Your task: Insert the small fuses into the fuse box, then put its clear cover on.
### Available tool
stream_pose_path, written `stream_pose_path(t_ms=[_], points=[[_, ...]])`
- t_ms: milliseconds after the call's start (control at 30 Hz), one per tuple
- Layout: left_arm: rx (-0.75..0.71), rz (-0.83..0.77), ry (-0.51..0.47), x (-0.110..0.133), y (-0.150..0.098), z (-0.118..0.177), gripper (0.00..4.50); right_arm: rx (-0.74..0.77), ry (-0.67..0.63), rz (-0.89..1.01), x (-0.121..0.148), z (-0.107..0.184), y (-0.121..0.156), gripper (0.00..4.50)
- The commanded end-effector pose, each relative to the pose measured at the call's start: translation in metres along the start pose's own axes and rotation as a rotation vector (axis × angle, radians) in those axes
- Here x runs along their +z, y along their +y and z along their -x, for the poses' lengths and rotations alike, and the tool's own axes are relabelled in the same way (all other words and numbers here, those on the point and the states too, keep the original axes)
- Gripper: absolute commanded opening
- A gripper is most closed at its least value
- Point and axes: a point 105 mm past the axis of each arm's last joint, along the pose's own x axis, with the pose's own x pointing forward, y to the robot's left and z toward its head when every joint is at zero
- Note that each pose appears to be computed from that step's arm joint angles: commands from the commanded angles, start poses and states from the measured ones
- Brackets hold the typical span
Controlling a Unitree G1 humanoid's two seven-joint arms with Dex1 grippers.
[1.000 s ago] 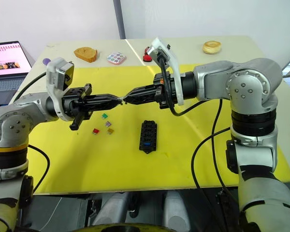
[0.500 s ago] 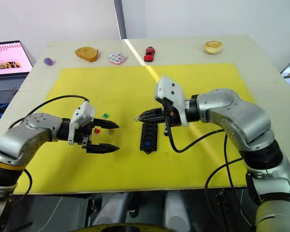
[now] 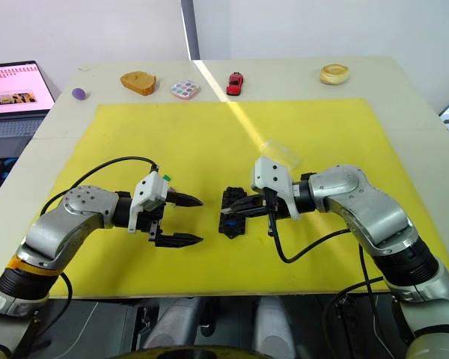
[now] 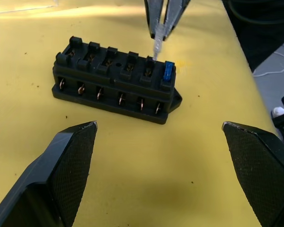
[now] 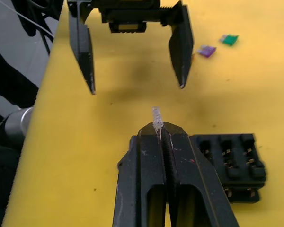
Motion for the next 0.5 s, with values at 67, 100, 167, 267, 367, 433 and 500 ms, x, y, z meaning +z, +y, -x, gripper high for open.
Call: stream_pose_path(t_ms=[67, 100, 167, 267, 367, 433, 500], points=[[-0.015, -0.042, 0.036, 0.0031, -0.002, -0.0004, 4.44, -0.026, 0.006, 0.02, -0.0018, 0.0022, -0.0048, 0.0], [-0.016, -0.044, 0.037, 0.003, -0.0023, -0.0005, 4.44, -0.029, 0.009, 0.017, -0.0031, 0.0023, -0.0052, 0.0], [-0.018, -0.037, 0.026, 0.0045, -0.0027, -0.0005, 4.44, -0.031, 0.004, 0.01, -0.0031, 0.0023, -0.0051, 0.0], [-0.018, -0.04, 0.027, 0.0044, -0.0034, -0.0001, 4.44, -0.04, 0.019, -0.004, -0.0066, 0.0014, -0.0058, 0.0], [-0.016, -0.042, 0.03, 0.004, -0.0032, 0.0003, 4.44, -0.031, 0.014, -0.01, -0.0068, 0.0002, -0.0036, 0.0], [-0.016, -0.041, 0.026, 0.0054, -0.0029, -0.0006, 4.44, -0.02, 0.003, -0.013, -0.0046, -0.0004, -0.0014, 0.0], [-0.027, -0.039, 0.023, 0.0076, -0.0041, -0.0018, 4.44, -0.022, 0.006, -0.016, -0.0037, -0.0009, -0.0016, 0.0]])
